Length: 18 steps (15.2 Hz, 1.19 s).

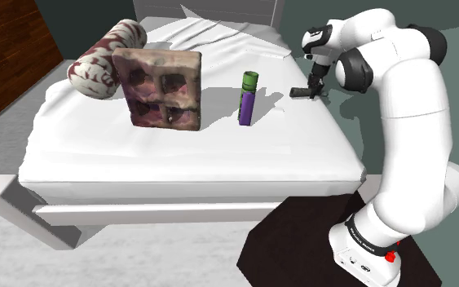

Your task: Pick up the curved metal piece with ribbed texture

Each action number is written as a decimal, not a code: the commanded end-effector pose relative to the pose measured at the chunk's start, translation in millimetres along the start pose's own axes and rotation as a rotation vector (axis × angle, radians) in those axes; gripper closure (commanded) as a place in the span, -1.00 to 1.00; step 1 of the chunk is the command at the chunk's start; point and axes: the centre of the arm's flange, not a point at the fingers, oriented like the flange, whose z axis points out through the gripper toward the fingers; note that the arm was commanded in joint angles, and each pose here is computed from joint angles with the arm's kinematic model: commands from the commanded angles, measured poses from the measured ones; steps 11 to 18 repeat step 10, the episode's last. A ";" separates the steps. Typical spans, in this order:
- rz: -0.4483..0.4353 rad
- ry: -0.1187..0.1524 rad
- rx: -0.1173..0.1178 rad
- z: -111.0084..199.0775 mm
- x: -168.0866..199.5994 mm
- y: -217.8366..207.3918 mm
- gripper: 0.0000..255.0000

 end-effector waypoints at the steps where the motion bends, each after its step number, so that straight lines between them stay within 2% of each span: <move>1: 0.000 0.000 0.000 -11.5 0.1 -1.4 1.00; 8: 0.000 0.000 0.000 -48.4 0.2 -4.7 1.00; 18: 0.000 0.000 0.000 -49.2 0.2 -4.8 1.00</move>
